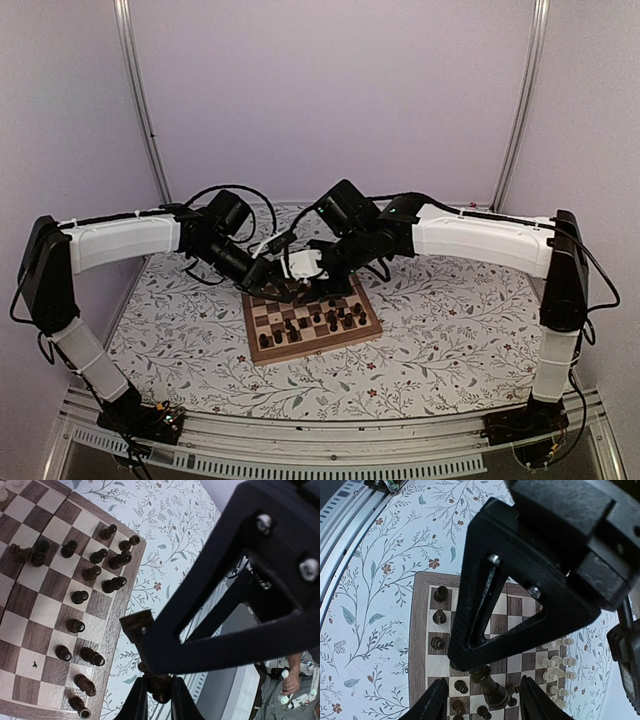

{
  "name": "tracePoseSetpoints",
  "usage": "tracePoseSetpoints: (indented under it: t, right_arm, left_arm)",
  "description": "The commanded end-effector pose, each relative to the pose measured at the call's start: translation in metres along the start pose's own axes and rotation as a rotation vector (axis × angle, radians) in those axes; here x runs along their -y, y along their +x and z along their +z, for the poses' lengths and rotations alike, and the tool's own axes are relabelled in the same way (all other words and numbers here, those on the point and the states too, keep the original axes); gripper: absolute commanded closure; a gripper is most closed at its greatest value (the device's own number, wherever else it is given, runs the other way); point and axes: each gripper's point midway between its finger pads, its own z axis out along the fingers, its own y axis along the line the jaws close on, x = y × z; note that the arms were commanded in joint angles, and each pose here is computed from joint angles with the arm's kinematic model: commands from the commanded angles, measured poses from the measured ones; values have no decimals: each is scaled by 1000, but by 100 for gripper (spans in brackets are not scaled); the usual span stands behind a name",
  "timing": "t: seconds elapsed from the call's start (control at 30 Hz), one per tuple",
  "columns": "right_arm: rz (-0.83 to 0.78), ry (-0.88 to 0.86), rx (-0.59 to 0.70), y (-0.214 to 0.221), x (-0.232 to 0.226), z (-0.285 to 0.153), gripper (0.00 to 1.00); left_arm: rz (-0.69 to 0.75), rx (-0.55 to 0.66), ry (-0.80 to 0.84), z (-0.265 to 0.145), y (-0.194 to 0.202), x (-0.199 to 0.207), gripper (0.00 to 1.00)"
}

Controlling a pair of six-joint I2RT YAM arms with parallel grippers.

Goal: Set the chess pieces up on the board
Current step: Adjust the chess piece.

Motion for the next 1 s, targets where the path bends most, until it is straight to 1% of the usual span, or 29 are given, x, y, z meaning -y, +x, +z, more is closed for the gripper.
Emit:
tracePoseSetpoints:
  t: [0.0,0.2,0.27,0.37,0.4,0.47,0.53,0.57,0.63,0.67,0.7,0.73,0.77,0.83,0.9,0.97]
  right_arm:
    - [-47,8,-64,13,-5,17,50]
    - [-53,43,-97,18,0,23,57]
    - [-47,62,-110,21,3,24,65]
    - [-34,71,-107,20,5,25,79]
    - [-25,71,-101,19,5,25,84]
    - [-4,62,-81,17,4,24,88]
    - [31,46,-41,15,5,17,90]
    - [62,32,-19,16,4,14,91]
    - [125,-10,50,14,3,6,91]
    - [175,-30,94,12,6,-3,91]
    - [211,-62,141,10,5,-9,91]
    - [258,-95,185,9,5,-15,91]
    - [291,-132,232,6,4,-22,91]
    - [363,-191,290,4,2,-29,91]
    - [407,-244,335,2,-2,-32,91]
    - [429,-271,359,1,-3,-34,91]
  left_arm:
    - [11,5,74,-5,-2,12,99]
    - [16,2,119,-5,-1,19,100]
    - [16,0,125,-4,-1,19,100]
    - [17,1,128,-4,-2,20,98]
    - [19,3,122,-5,-2,19,95]
    - [31,18,79,-7,-4,15,88]
    - [64,68,2,-16,-9,13,74]
    - [93,109,-34,-23,-13,13,70]
    - [176,225,-99,-40,-24,21,65]
    - [231,297,-123,-51,-29,29,64]
    - [309,399,-154,-66,-36,40,62]
    - [354,461,-185,-69,-39,41,61]
    - [425,547,-208,-83,-41,56,59]
    - [548,689,-236,-95,-43,76,56]
    - [618,773,-246,-101,-42,89,51]
    - [633,787,-259,-99,-44,92,49]
